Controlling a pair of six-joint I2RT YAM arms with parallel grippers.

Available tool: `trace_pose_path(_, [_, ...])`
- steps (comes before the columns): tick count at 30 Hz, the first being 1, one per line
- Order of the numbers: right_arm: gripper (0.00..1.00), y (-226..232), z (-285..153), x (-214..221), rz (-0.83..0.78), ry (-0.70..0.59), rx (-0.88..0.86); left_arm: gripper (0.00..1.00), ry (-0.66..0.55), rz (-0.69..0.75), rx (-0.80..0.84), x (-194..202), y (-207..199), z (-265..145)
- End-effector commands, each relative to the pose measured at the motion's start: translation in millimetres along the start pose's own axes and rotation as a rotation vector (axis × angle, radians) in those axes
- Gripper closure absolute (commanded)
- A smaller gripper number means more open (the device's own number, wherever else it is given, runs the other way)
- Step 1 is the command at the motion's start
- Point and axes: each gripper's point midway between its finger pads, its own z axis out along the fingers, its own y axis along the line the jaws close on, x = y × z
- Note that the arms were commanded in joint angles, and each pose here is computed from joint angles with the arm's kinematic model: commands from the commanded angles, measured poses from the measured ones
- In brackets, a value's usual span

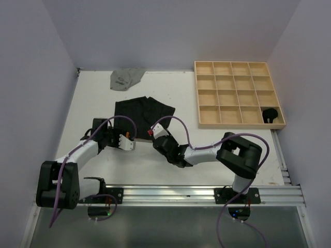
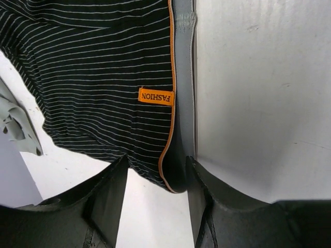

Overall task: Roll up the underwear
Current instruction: Flatten the underwear

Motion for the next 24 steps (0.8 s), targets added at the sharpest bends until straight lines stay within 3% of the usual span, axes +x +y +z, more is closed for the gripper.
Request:
trace_pose_path(1, [0.57,-6,3,-19,0.022,-0.056,0.044,0.49,0.001,0.104,-0.116,-2,27,0])
trace_pose_path(12, [0.57,-9,12,-15,-0.019,-0.003,0.108,0.55,-0.03,0.164,-0.143,-10,33,6])
trace_pose_path(17, [0.57,-12,18,-5,-0.082,0.051,0.147,0.74,0.01,0.158,-0.113,-4,27,4])
trace_pose_path(21, [0.57,-10,19,3,-0.148,0.075,0.122,0.98,0.056,0.066,-0.115,5,26,-3])
trace_pose_path(24, [0.57,-8,20,15,-0.194,0.097,0.095,1.0,0.09,-0.062,-0.125,16,26,-8])
